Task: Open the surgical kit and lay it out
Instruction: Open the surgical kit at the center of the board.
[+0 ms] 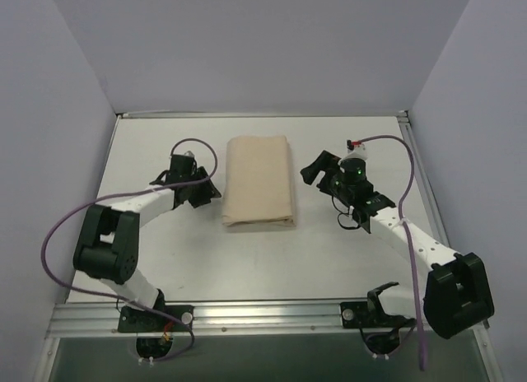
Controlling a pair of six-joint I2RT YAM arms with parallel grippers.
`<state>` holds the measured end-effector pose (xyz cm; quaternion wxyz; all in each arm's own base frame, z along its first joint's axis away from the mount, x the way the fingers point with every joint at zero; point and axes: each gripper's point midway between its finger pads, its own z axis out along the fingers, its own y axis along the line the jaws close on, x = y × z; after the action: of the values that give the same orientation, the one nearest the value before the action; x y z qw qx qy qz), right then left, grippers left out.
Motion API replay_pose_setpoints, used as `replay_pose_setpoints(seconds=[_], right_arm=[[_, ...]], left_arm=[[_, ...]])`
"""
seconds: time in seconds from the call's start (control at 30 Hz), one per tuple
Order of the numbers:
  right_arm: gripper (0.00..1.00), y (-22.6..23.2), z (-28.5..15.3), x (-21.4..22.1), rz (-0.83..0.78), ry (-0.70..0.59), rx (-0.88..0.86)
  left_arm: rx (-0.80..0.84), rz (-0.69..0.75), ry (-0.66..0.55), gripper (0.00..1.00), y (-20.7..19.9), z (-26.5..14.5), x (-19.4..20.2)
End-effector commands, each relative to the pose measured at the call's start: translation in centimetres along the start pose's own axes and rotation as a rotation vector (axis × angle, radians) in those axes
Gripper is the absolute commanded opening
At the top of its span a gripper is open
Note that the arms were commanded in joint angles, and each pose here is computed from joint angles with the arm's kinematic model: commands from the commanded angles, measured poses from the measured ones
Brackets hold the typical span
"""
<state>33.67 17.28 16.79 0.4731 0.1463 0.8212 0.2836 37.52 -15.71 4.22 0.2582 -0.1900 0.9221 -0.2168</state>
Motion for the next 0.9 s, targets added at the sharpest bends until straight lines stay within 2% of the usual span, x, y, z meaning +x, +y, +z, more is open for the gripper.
replay_pose_setpoints(seconds=[0.0, 0.03, 0.1, 0.13, 0.2, 0.33, 0.5, 0.63, 0.73, 0.77, 0.87], right_arm=[[0.77, -2.0, 2.7, 1.4, -0.108, 0.154, 0.026], [0.77, -1.8, 3.4, 1.4, -0.116, 0.167, 0.015], [0.74, -1.6, 4.7, 2.9, -0.114, 0.237, -0.021], [0.73, -0.7, 5.4, 2.8, -0.115, 0.232, -0.060], [0.71, -0.6, 6.1, 4.2, -0.104, 0.282, -0.093], [0.69, 0.1, 6.8, 5.1, -0.105, 0.298, -0.134], [0.68, 0.7, 7.3, 5.1, -0.103, 0.289, -0.158], [0.68, 1.0, 8.2, 5.1, -0.095, 0.289, -0.175], [0.61, 1.3, 9.3, 5.3, -0.095, 0.307, -0.190], [0.55, 1.5, 9.4, 5.3, -0.093, 0.310, -0.195], [0.44, 2.3, 9.8, 5.4, -0.080, 0.319, -0.236]], left_arm=[[0.085, -0.003, -0.126, 0.53, -2.2, -3.9, -2.1], [0.123, 0.031, -0.151, 0.60, -3.3, -5.4, -2.2], [0.172, 0.084, -0.158, 0.66, -4.8, -7.0, -2.0], [0.206, 0.140, -0.175, 0.68, -5.9, -8.2, -1.9], [0.240, 0.209, -0.167, 0.70, -7.6, -9.3, -1.0], [0.293, 0.334, -0.196, 0.72, -10.1, -11.0, 0.4], [0.350, 0.438, -0.186, 0.74, -12.3, -10.5, 2.8], [0.389, 0.467, -0.190, 0.74, -14.1, -10.0, 4.0], [0.406, 0.484, -0.191, 0.74, -15.1, -10.0, 4.7], [0.390, 0.483, -0.206, 0.74, -15.2, -10.0, 4.4], [0.366, 0.485, -0.208, 0.73, -15.3, -9.7, 4.5]])
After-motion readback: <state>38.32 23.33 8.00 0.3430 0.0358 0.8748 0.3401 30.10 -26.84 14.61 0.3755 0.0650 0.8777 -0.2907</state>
